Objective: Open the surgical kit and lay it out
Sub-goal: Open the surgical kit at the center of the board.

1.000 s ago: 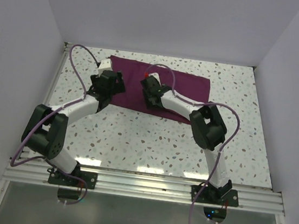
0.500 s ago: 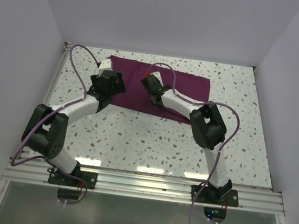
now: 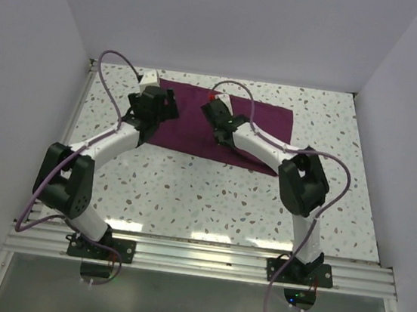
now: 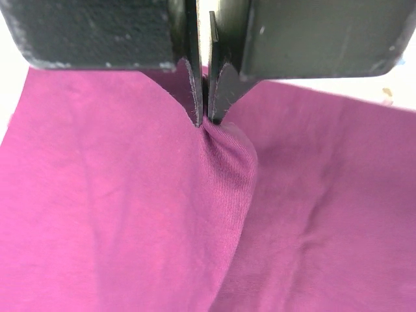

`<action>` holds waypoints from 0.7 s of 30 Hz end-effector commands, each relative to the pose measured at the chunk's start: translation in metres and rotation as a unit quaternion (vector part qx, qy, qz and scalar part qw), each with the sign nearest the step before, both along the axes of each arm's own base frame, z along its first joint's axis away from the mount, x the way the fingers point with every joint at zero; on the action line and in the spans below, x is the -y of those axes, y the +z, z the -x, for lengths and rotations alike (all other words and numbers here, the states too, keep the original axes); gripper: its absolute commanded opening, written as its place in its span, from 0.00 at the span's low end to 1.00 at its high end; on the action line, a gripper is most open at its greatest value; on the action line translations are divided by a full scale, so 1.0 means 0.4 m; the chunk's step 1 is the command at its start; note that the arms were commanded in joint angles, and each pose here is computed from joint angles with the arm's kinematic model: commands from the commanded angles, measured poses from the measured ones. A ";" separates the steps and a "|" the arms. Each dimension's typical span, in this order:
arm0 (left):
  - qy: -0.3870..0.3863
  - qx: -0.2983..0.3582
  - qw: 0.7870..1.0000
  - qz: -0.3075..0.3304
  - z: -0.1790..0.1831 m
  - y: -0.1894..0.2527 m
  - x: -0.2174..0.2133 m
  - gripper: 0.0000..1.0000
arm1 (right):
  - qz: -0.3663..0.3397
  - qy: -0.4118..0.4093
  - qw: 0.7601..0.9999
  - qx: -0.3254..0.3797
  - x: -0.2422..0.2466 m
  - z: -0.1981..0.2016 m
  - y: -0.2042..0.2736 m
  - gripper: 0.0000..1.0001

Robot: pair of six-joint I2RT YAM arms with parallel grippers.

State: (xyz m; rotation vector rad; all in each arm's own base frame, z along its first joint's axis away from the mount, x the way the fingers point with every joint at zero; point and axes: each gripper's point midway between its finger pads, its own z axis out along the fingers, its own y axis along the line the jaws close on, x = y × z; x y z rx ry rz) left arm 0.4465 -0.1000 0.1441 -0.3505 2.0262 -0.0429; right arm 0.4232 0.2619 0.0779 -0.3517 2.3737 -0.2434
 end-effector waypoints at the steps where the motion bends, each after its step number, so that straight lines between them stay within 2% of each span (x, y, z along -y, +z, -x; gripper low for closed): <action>1: -0.002 0.020 1.000 0.016 -0.020 0.077 0.012 0.99 | -0.057 0.003 0.998 0.033 -0.012 0.050 0.146 0.00; 3: -0.005 0.030 0.999 0.017 -0.019 0.108 0.012 1.00 | -0.085 0.008 0.996 0.022 -0.021 0.099 0.176 0.00; 4: -0.003 0.032 0.999 0.015 -0.019 0.119 0.006 1.00 | -0.081 0.012 0.997 0.007 -0.013 0.135 0.154 0.00; 7: 0.006 0.038 0.999 0.011 -0.015 0.174 -0.016 0.99 | -0.089 0.035 0.995 -0.008 -0.014 0.283 0.166 0.00; 9: 0.008 0.037 0.999 0.011 0.001 0.189 -0.026 1.00 | -0.086 0.029 0.996 -0.003 0.027 0.359 0.183 0.00; 12: 0.010 0.050 0.999 0.016 0.038 0.231 -0.039 1.00 | -0.117 -0.023 0.993 0.022 0.162 0.502 0.220 0.00; 13: 0.012 0.065 0.998 0.020 0.056 0.265 -0.046 1.00 | -0.121 -0.042 0.992 0.017 0.224 0.549 0.187 0.00; 14: 0.012 0.065 0.998 0.019 0.070 0.263 -0.052 1.00 | -0.201 -0.076 0.976 0.040 0.269 0.588 0.237 0.00; 16: 0.018 0.075 0.997 0.022 0.102 0.290 -0.067 1.00 | -0.269 -0.111 0.956 0.042 0.322 0.640 0.212 0.00; 17: 0.020 0.077 0.997 0.023 0.112 0.296 -0.071 1.00 | -0.334 -0.108 0.934 0.065 0.343 0.659 0.254 0.19; 18: 0.021 0.077 0.997 0.025 0.122 0.298 -0.074 1.00 | -0.355 -0.109 0.926 0.067 0.350 0.669 0.254 0.76; 19: 0.021 0.081 0.996 0.032 0.139 0.306 -0.077 1.00 | -0.364 -0.116 0.921 0.073 0.363 0.673 0.249 0.98; 21: 0.017 0.080 0.996 0.036 0.155 0.303 -0.076 1.00 | -0.363 -0.129 0.919 0.081 0.400 0.685 0.254 0.98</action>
